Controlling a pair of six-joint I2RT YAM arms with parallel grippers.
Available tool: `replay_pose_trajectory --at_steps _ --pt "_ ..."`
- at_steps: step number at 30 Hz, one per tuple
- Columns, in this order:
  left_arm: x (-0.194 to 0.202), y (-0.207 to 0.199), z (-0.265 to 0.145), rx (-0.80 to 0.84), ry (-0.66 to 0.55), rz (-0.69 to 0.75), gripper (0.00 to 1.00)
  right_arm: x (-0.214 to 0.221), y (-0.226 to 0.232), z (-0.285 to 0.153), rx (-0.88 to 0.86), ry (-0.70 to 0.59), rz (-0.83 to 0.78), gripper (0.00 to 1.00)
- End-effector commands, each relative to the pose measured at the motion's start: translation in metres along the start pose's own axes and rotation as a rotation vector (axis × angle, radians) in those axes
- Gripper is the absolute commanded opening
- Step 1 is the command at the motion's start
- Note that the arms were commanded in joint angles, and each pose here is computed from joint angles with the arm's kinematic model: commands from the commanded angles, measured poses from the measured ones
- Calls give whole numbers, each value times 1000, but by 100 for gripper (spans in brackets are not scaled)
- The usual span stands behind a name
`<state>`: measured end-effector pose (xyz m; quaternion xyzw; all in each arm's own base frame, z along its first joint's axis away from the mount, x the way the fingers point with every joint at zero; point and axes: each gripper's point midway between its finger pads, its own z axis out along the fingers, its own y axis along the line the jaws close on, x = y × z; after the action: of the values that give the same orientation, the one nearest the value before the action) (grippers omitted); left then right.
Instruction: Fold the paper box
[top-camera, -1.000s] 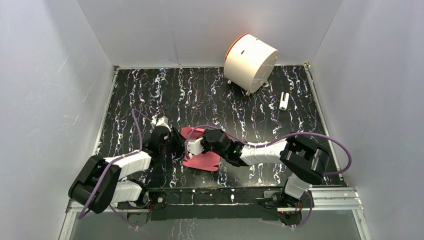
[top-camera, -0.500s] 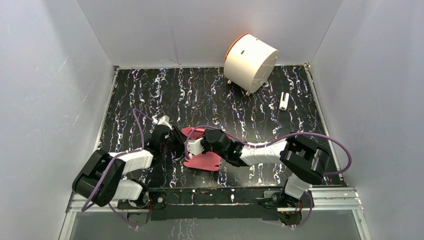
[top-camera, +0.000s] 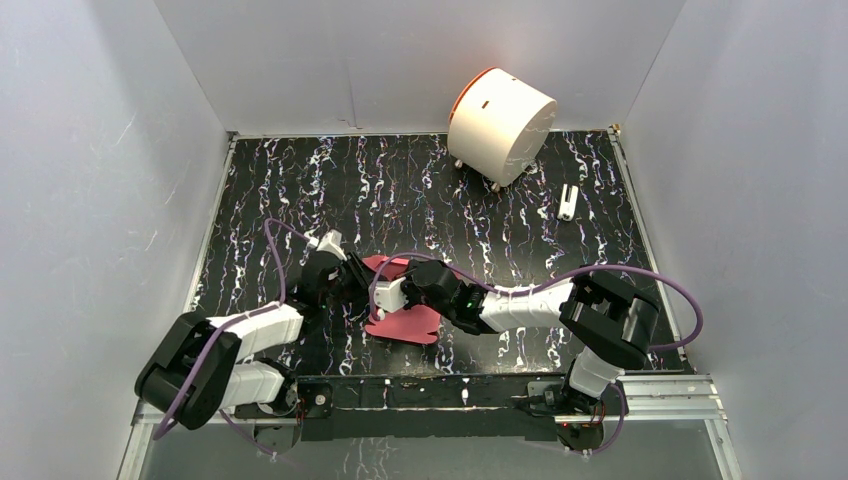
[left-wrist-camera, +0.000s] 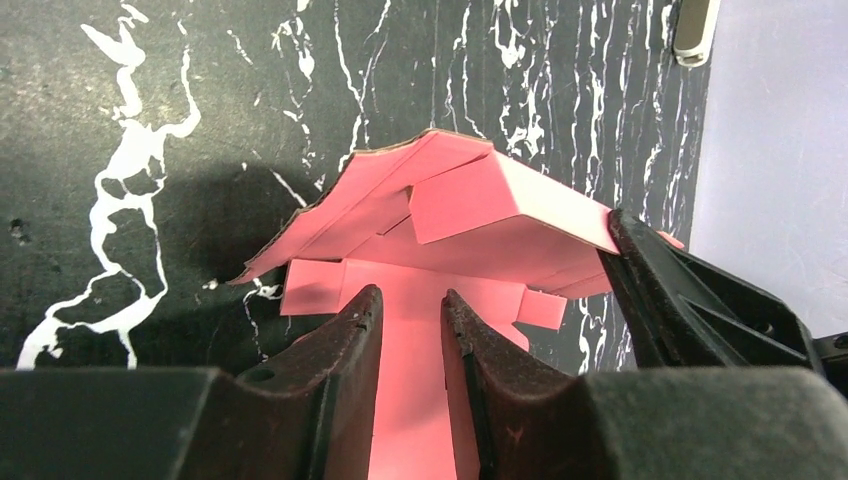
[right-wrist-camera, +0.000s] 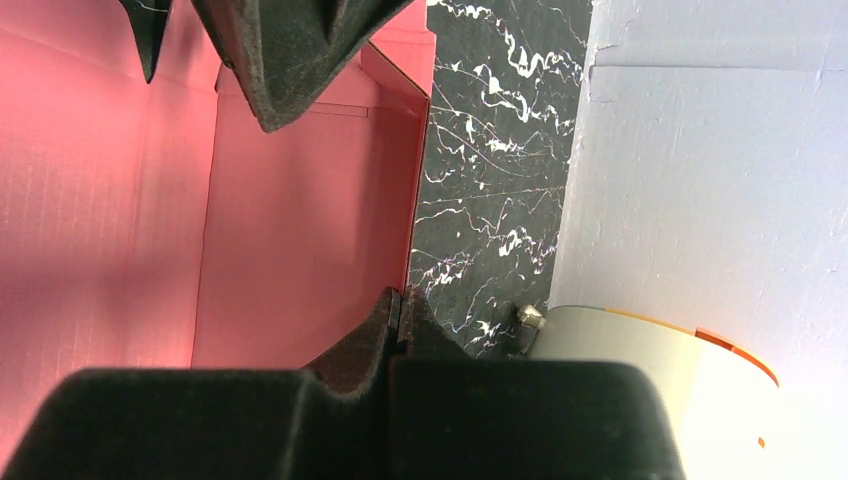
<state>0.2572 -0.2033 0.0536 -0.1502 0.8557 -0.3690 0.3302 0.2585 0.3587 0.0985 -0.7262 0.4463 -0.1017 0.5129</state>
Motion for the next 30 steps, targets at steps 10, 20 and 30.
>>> replay_pose_trajectory --at_steps 10,20,30 --pt "-3 40 -11 -170 -70 25 37 -3 6 -5 -19 -15 -15 1" --pt "9 33 4 -121 11 41 35 -7 7 -4 -22 -28 -13 0" --pt "6 -3 -7 36 -2 65 27 -7 6 -6 -15 -30 -11 0"
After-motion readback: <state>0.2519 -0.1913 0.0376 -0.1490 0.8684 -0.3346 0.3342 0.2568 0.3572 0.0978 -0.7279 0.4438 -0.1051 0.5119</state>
